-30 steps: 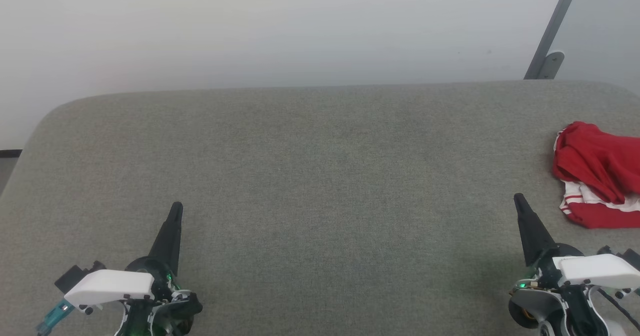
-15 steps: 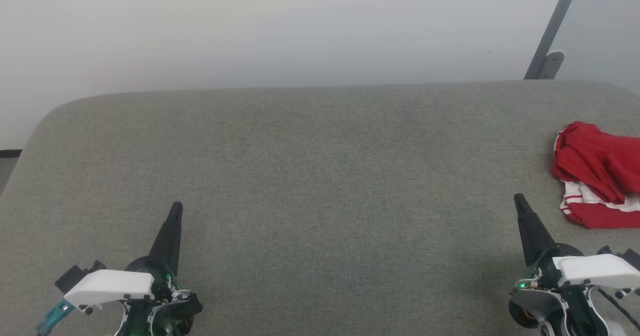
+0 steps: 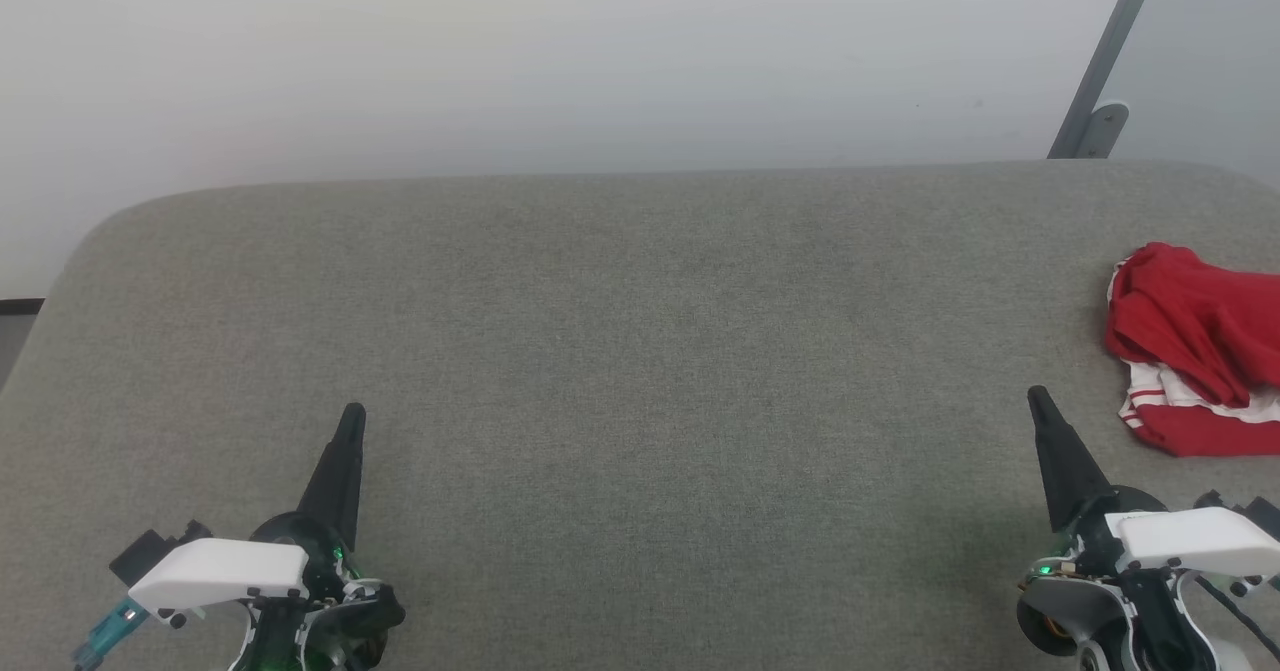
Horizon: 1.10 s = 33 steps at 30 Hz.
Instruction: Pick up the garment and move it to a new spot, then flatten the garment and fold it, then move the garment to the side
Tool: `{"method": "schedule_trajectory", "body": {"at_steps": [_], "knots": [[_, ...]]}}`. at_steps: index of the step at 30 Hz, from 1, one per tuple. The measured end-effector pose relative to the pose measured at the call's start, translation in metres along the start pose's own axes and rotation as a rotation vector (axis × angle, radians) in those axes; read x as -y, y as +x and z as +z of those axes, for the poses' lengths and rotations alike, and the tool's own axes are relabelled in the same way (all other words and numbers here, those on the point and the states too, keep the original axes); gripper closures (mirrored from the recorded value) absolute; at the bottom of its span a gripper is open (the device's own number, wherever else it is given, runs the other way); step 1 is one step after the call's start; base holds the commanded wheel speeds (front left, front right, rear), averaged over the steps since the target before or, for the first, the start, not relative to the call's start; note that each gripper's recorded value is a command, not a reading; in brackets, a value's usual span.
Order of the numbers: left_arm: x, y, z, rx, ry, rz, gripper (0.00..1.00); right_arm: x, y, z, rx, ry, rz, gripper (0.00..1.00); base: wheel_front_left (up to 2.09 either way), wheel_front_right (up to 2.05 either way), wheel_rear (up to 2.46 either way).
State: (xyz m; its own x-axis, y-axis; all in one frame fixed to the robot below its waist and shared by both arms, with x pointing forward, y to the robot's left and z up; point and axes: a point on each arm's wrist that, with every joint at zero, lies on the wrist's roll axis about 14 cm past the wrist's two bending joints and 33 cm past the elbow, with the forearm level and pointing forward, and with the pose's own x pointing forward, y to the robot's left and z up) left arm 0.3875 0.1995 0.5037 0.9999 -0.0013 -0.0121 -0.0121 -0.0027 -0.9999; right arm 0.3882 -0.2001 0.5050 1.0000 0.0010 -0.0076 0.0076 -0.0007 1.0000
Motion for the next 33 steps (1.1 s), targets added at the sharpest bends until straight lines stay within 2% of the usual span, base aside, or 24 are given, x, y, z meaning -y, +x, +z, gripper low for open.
{"method": "schedule_trajectory", "body": {"at_steps": [33], "knots": [[0.0, 0.0, 0.0, 0.0, 0.0, 0.0, 1.0, 0.0, 0.0, 0.0, 0.0, 0.0, 0.0, 1.0, 0.0, 0.0, 0.0]]}}
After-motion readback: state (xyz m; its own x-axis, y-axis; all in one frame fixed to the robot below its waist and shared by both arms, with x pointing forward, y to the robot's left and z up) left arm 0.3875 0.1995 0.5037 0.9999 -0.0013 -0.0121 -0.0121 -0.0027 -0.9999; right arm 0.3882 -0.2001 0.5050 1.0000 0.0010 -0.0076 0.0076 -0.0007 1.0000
